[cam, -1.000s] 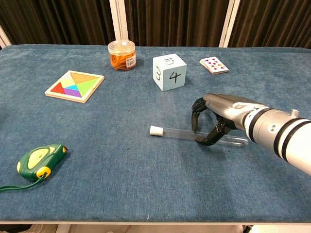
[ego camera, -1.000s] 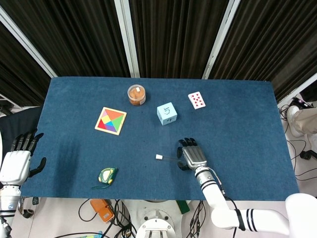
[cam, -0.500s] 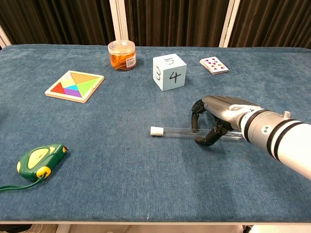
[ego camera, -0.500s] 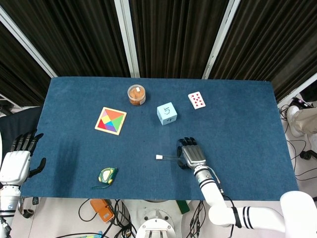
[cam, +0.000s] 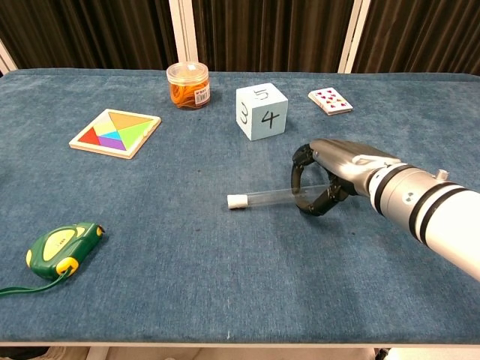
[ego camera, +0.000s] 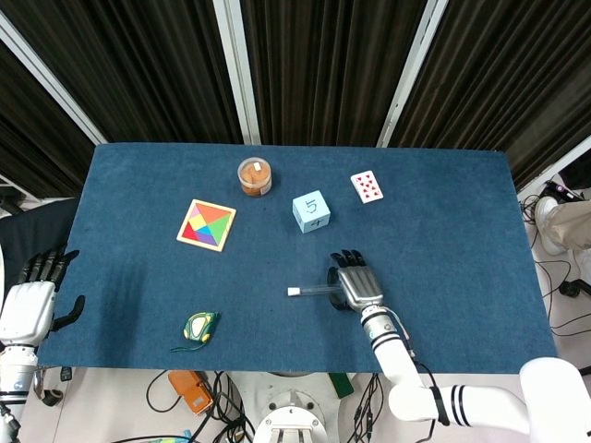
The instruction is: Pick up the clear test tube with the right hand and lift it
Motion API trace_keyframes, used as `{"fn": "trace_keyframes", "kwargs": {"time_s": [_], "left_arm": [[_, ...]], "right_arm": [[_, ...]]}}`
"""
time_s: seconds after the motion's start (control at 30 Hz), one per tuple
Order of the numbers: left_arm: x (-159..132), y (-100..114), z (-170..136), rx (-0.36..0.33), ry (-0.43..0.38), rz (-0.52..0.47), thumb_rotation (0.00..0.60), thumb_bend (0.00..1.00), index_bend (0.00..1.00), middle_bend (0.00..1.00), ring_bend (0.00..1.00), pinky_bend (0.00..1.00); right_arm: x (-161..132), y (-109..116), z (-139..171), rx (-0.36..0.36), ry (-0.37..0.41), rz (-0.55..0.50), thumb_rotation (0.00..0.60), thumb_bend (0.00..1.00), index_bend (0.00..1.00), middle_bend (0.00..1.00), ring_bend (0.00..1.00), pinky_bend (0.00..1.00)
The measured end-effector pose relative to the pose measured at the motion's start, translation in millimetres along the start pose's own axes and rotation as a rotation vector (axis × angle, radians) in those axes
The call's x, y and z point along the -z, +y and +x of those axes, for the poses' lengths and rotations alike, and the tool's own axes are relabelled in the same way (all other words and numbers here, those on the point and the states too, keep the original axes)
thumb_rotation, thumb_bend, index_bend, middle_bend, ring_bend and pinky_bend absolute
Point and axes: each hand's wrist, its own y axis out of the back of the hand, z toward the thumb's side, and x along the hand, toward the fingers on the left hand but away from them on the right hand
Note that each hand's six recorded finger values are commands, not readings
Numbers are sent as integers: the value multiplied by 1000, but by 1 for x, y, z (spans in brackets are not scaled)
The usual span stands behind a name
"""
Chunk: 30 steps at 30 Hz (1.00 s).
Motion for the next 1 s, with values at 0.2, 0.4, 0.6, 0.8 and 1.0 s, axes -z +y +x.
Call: {"fn": "trace_keyframes", "kwargs": {"time_s": [0.2,0.4,0.6,0.8,1.0], "left_arm": [[0,-1,0,8,7,1,600,411,101,0,0,40],[1,-1,-1,11,11,2,600,411,101,0,0,40],[1,-1,-1,11,14,0,600,411,101,0,0,40],[1,-1,-1,14,14,7,600,411,101,0,0,40],[2,0,-1,12,21,3,600,411,101,0,0,40]], "right_arm": [[-6,10,5,78,58,-14,600,589,771,195,108,0],[-9,27,12,164,105,-50,600,589,800,194,108,0],[-13,51,18,242,153,-96,600,589,802,186,106,0],[-15,83,14,361,174,-107,600,588,806,176,102,0],[-11,104,0,424,181,-134,600,588,814,173,102,0]]}}
